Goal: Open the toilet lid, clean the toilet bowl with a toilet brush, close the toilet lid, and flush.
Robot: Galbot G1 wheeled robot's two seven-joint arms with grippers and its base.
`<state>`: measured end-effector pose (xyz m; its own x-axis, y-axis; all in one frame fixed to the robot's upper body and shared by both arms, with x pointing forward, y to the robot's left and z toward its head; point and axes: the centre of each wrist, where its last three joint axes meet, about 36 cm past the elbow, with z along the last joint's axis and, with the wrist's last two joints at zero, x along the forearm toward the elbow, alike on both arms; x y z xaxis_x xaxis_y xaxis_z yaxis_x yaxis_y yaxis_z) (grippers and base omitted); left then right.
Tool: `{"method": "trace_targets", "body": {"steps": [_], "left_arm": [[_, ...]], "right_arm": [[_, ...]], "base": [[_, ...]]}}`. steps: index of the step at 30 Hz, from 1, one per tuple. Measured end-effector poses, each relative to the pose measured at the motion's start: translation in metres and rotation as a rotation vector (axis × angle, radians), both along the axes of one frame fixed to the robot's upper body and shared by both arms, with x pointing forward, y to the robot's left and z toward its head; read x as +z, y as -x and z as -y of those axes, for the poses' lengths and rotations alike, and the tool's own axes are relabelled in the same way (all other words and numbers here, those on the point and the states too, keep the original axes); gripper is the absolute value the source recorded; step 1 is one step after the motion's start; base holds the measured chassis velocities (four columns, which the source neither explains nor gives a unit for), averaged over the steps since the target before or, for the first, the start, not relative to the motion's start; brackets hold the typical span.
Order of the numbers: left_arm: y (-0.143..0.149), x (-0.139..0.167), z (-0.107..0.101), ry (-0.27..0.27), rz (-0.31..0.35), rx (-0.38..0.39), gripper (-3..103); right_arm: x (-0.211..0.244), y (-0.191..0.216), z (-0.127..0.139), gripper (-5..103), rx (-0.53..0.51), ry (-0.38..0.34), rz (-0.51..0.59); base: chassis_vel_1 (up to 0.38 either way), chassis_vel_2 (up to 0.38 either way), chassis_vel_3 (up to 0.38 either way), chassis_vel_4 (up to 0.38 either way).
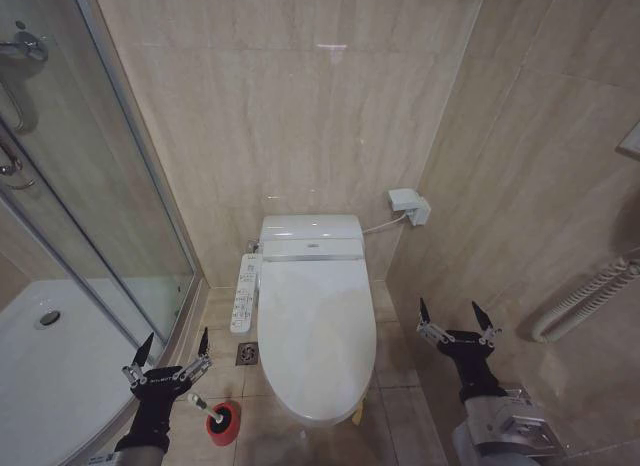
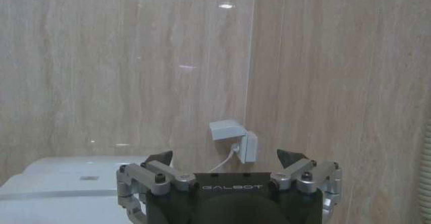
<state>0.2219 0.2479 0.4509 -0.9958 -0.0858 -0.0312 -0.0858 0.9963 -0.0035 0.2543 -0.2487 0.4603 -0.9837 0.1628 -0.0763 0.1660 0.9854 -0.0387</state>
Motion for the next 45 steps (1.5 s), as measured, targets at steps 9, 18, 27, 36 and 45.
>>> {"method": "trace_targets", "body": {"steps": [9, 18, 27, 36, 45], "left_arm": [[0.0, 0.0, 0.0, 0.0, 0.0, 0.0, 99], [0.0, 0.0, 0.0, 0.0, 0.0, 0.0, 99], [0.0, 0.0, 0.0, 0.0, 0.0, 0.0, 99], [0.0, 0.0, 0.0, 0.0, 0.0, 0.0, 99], [0.0, 0.0, 0.0, 0.0, 0.0, 0.0, 99]], "right_arm": [[0.0, 0.0, 0.0, 100, 0.0, 0.0, 0.0], [0.0, 0.0, 0.0, 100, 0.0, 0.0, 0.0], [0.0, 0.0, 0.0, 100, 0.0, 0.0, 0.0], [0.0, 0.0, 0.0, 100, 0.0, 0.0, 0.0], [0.0, 0.0, 0.0, 100, 0.0, 0.0, 0.0]], "base": [[0.0, 0.0, 0.0, 0.0], [0.0, 0.0, 0.0, 0.0], [0.0, 0.0, 0.0, 0.0], [0.0, 0.0, 0.0, 0.0], [0.0, 0.0, 0.0, 0.0]]}}
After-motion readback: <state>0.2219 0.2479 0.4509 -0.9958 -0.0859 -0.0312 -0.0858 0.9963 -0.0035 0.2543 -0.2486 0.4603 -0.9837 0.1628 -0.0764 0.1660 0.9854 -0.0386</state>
